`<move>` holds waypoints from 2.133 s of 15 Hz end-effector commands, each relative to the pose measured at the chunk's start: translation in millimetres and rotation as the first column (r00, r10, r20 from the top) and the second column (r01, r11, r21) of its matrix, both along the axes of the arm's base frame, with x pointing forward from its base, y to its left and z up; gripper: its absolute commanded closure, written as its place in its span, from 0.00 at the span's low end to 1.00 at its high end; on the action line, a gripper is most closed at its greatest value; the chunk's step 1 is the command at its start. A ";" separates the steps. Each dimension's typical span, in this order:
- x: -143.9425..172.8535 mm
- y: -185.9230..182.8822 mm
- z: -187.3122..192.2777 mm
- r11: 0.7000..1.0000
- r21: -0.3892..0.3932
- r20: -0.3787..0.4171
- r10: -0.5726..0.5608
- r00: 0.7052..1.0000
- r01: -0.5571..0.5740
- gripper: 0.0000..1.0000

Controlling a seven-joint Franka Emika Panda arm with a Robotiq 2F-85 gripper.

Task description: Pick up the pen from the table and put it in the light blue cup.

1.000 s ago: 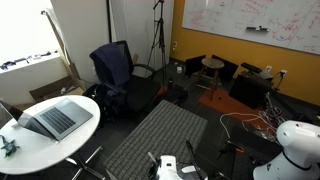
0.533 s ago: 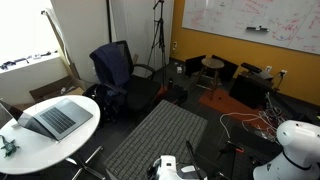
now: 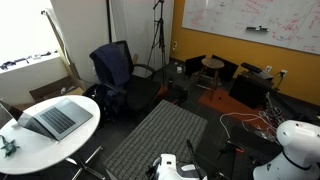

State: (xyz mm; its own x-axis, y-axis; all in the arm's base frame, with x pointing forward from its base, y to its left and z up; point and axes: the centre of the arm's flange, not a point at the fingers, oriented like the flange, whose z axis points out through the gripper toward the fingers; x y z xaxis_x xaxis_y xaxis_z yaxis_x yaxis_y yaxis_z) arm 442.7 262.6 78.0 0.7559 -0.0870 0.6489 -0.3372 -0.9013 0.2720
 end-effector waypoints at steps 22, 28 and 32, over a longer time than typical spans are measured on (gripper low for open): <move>43.8 -154.1 139.2 0.954 0.269 0.117 -0.169 0.979 0.132 0.00; 50.5 -199.7 165.2 0.950 0.290 0.109 -0.154 0.982 0.117 0.00; 49.5 -223.7 175.4 0.951 0.292 0.099 -0.140 0.985 0.106 0.00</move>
